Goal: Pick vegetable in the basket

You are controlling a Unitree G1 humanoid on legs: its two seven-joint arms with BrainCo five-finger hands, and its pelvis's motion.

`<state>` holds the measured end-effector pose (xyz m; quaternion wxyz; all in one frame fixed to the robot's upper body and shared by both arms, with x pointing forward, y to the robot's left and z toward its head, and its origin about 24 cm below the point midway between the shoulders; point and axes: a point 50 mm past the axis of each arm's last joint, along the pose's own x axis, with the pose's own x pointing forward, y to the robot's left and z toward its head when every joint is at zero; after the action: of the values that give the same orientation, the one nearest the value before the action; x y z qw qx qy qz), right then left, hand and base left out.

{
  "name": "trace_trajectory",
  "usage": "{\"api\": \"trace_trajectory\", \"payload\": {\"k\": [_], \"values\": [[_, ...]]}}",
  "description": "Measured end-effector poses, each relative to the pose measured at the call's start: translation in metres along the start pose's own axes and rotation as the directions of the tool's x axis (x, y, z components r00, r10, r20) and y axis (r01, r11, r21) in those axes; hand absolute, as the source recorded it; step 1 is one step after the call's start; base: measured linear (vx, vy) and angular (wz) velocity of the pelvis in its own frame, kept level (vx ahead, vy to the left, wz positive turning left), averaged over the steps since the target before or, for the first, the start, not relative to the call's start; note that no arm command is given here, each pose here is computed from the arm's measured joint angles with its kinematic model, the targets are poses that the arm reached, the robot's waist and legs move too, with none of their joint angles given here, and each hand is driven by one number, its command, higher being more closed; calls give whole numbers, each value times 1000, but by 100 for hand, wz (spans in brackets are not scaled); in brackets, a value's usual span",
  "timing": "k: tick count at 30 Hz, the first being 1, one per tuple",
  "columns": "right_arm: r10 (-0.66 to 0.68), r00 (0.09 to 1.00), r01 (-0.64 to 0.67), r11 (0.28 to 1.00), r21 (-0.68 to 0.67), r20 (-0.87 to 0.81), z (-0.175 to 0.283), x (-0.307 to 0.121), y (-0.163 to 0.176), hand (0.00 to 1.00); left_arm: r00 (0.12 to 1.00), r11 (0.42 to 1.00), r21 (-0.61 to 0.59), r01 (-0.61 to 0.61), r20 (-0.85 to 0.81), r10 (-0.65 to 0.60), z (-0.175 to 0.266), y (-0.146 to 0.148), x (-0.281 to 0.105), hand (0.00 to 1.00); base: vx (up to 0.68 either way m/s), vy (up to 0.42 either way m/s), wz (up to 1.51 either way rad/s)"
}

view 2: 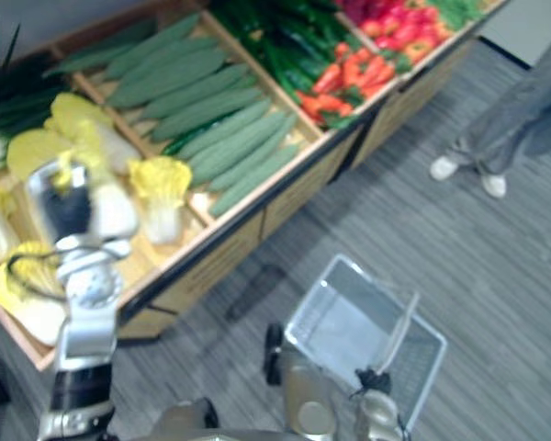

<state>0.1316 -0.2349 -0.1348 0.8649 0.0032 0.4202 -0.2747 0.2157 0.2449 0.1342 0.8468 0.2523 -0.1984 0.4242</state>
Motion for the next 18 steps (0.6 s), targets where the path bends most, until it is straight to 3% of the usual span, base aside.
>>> {"api": "trace_trajectory", "payload": {"k": [2,8,12,18], "values": [[9,999,-7,998,-64,35,9,3,1,100,1000,999,39,-24,-15,25,-5,15,-9,100,-201,-44,-186],[97,993,-80,974,-210,72,21,2,16,100,978,976,-82,203,-30,-206,5,-16,-47,100,3,-119,-129],[166,978,-122,946,-299,126,19,-10,25,100,892,889,-137,437,-64,-448,-5,-47,-78,100,92,-142,-142],[194,946,-111,946,-303,258,44,-19,25,100,738,754,-178,632,-161,-656,-22,-65,-125,100,157,49,-115]]}}
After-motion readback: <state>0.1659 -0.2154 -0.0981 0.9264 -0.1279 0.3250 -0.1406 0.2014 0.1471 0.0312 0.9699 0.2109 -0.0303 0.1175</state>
